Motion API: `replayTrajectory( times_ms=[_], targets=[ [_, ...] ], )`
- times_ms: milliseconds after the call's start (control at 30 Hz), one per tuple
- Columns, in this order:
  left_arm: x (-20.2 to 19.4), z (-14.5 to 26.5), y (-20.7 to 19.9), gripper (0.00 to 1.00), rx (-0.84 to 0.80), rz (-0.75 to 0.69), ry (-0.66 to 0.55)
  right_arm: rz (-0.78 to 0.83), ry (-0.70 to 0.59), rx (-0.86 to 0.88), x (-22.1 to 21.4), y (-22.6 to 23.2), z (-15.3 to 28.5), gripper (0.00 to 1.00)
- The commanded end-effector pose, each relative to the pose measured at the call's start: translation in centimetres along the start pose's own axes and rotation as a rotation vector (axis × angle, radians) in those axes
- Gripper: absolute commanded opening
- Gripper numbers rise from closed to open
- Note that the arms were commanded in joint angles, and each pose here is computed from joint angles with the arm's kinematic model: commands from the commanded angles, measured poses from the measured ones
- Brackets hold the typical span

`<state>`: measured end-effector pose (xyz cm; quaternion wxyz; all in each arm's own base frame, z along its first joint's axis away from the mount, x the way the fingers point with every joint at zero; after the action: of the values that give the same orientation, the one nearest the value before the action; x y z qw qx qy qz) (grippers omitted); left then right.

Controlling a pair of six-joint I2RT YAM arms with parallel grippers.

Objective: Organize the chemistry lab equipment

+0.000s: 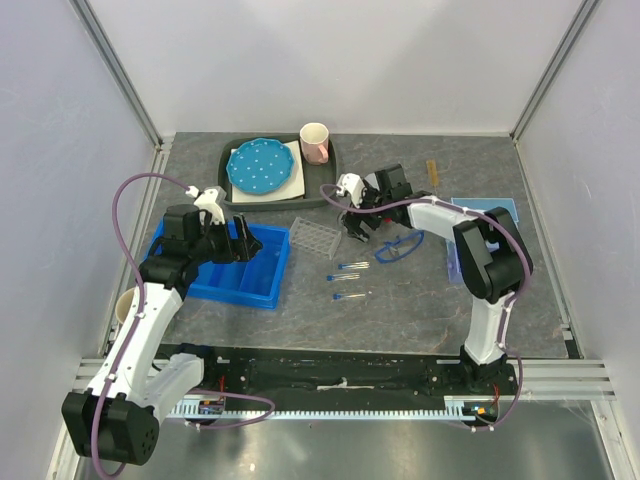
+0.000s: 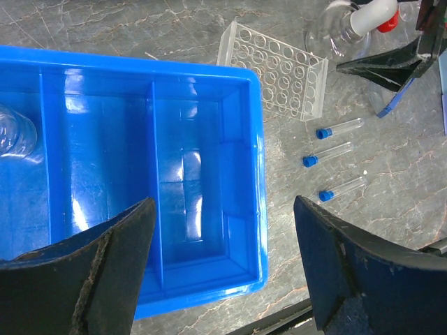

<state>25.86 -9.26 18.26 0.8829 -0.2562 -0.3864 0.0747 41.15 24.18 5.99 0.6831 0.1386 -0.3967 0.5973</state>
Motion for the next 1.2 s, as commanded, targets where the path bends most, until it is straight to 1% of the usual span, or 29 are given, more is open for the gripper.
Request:
replayTrajectory(
  times_ms=[0, 400, 633, 700, 733, 800, 833, 933, 1033, 1167],
  targets=[
    [0.9, -0.1, -0.3, 0.87, -0.013, -0.058, -0.036, 0.004, -0.043, -0.039, 1.8, -2.1, -0.8, 0.98],
    [1.0, 0.0, -0.2, 0.86, -0.003, -0.058, -0.042, -0.017, -0.031, -0.004, 1.5, -2.1, -1.9, 0.98],
    [1.1, 0.1, -0.1, 0.86, 0.002, -0.059, -0.048, -0.018, -0.034, 0.02, 1.8, -2.1, -2.3, 0.9],
    [1.1, 0.1, 0.0, 0.86, 0.003, -0.059, -0.05, -0.019, -0.034, 0.029, 1.8, -2.0, -2.3, 0.84],
    [1.2, 0.1, -0.1, 0.86, 0.002, -0.06, -0.052, -0.019, -0.036, 0.032, 1.9, -2.0, -2.2, 0.79],
    [1.1, 0.1, 0.0, 0.86, 0.005, -0.059, -0.049, -0.009, -0.041, 0.029, 2.2, -2.1, -2.0, 0.73],
    [1.1, 0.2, -0.1, 0.86, 0.002, -0.06, -0.052, -0.004, -0.043, 0.024, 2.3, -2.2, -1.8, 0.65],
    [1.2, 0.2, 0.0, 0.86, 0.007, -0.061, -0.056, 0.01, -0.055, 0.007, 3.1, -2.5, -1.0, 0.52],
    [1.3, 0.3, -0.1, 0.86, 0.006, -0.062, -0.062, 0.031, -0.078, -0.017, 4.4, -3.0, 0.2, 0.48],
    [1.3, 0.4, -0.1, 0.86, 0.006, -0.064, -0.069, 0.048, -0.105, -0.054, 5.8, -3.5, 1.9, 0.48]
  ],
)
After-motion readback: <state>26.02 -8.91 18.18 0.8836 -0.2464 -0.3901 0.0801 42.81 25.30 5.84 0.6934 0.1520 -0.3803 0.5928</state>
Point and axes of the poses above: each gripper's point midway between its finger pads, its own z axis back along the fingers, its own y axis along the line the jaws close on, x = y × z, the point moved 1 cm from there along z, back along the fingers, and after that the axes turned 12 degrees about z, right-handed, at the moved point
